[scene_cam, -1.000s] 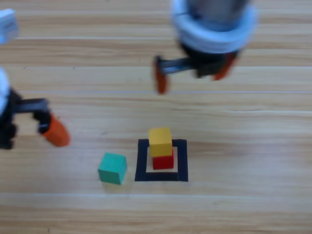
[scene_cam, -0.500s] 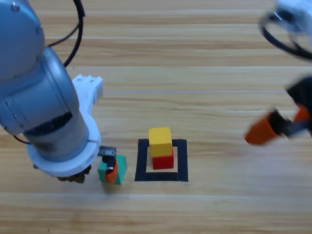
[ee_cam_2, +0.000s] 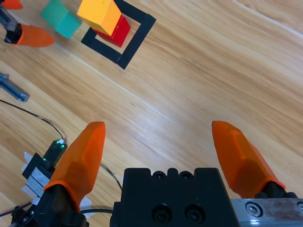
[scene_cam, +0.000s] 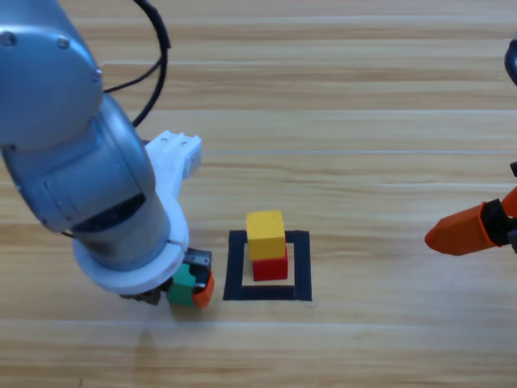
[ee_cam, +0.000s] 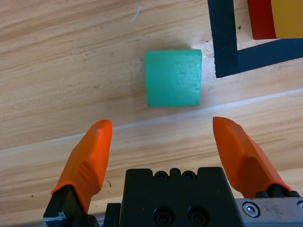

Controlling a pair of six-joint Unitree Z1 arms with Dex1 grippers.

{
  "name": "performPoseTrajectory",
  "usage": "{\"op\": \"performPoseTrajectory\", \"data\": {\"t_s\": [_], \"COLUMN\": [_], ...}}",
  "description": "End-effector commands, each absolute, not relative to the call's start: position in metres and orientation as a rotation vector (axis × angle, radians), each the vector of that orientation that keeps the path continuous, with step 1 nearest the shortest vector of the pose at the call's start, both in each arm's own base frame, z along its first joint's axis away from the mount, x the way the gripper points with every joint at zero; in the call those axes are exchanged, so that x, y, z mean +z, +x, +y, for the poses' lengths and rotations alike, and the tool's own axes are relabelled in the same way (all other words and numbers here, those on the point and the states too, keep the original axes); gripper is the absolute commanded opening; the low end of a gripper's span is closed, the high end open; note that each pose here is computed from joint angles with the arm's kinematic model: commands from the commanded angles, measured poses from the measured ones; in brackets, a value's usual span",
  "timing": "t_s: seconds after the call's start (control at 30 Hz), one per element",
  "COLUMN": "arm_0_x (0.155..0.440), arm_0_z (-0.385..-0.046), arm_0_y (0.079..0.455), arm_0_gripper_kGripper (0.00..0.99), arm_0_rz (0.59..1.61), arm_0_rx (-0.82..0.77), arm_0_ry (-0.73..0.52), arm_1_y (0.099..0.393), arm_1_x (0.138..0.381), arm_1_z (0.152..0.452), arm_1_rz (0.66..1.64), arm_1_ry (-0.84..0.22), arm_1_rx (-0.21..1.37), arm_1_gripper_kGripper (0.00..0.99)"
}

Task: Stack the blocks in the rectangular block: red at the bottom, yellow in the middle, green on top

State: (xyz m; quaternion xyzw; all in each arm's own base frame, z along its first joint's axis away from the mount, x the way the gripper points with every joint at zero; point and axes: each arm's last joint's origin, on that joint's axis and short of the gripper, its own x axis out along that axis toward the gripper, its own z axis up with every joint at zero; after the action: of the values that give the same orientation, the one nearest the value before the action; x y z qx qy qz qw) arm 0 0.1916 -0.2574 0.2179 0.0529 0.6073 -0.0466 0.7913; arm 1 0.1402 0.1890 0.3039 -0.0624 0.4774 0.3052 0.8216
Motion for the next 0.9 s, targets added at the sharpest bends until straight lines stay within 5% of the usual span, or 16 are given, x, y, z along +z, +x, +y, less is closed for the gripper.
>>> {"op": "performPoseTrajectory", "data": {"t_s": [0.03,0.9], "arm_0_x": [0.198,0.179], "arm_0_z": [-0.262,-0.254], "arm_0_y": [0.208,0.241], "arm_0_gripper_kGripper": [0.913,0.905], "arm_0_rz": [1.337,1.413], "arm_0_rx": [-0.086,-0.073], "arm_0_ry": [0.134,0.128], "arm_1_y": [0.144,0.147], "arm_1_x": [0.296,0.286], "arm_1_z": [0.183,0.186], "arm_1_rz": [1.007,1.011], "arm_1_ry": [-0.141,-0.154], "arm_1_rx": [0.638,0.638], "arm_1_gripper_kGripper": [0.988,0.988]}}
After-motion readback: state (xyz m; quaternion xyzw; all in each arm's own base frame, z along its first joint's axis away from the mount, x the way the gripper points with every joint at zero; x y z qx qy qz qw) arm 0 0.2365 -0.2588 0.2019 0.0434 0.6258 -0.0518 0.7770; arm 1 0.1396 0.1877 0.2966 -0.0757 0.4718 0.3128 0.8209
